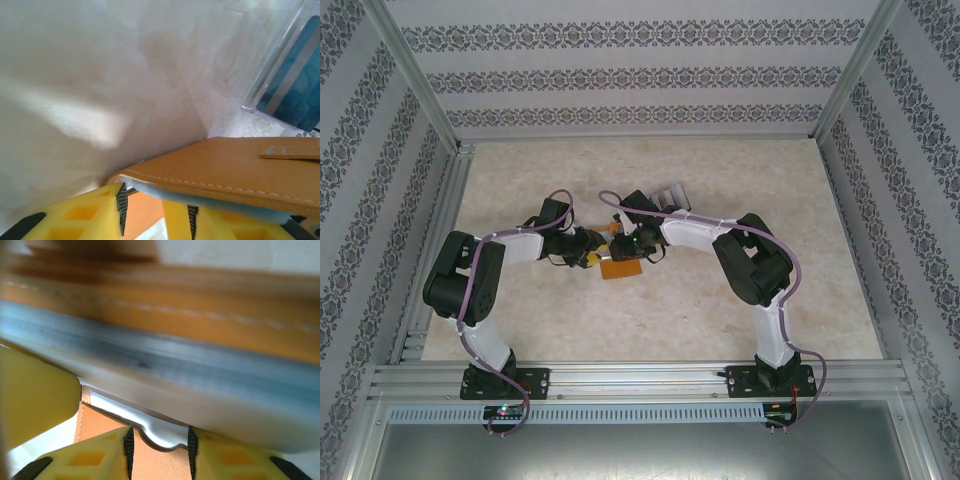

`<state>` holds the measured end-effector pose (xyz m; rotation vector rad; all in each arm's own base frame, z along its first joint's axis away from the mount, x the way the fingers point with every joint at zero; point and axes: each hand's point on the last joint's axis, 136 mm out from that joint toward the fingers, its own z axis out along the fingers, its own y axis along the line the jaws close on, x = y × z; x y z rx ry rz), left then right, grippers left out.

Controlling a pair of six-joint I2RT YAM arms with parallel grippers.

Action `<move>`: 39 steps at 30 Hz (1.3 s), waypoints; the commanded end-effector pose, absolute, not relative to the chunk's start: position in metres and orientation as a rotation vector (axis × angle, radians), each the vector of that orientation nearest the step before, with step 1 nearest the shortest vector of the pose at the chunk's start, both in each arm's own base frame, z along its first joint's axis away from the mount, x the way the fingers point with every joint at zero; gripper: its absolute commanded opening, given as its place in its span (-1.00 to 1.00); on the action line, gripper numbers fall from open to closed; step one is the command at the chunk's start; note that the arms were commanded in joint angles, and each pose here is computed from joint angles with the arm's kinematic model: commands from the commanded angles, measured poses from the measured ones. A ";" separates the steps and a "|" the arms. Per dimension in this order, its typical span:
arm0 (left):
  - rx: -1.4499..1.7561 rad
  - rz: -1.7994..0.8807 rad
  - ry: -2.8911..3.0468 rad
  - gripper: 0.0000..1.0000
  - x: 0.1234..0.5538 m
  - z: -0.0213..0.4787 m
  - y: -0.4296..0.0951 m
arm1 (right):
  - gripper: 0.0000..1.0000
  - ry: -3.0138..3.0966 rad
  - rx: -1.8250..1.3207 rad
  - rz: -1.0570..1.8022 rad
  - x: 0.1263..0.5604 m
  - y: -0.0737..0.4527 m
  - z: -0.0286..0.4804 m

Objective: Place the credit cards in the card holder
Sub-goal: Rotate the card holder at the center of the table.

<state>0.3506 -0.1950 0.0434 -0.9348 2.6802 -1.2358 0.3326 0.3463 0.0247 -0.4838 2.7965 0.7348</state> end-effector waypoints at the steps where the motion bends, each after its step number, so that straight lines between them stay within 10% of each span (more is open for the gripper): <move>1: -0.909 -1.267 2.615 -0.24 0.363 0.079 -0.201 | -0.27 2.841 -0.481 0.691 0.324 0.345 0.006; 39: -1.092 -0.992 2.828 -0.17 0.330 -0.018 -0.205 | -0.14 2.748 -0.495 0.747 0.337 0.350 0.053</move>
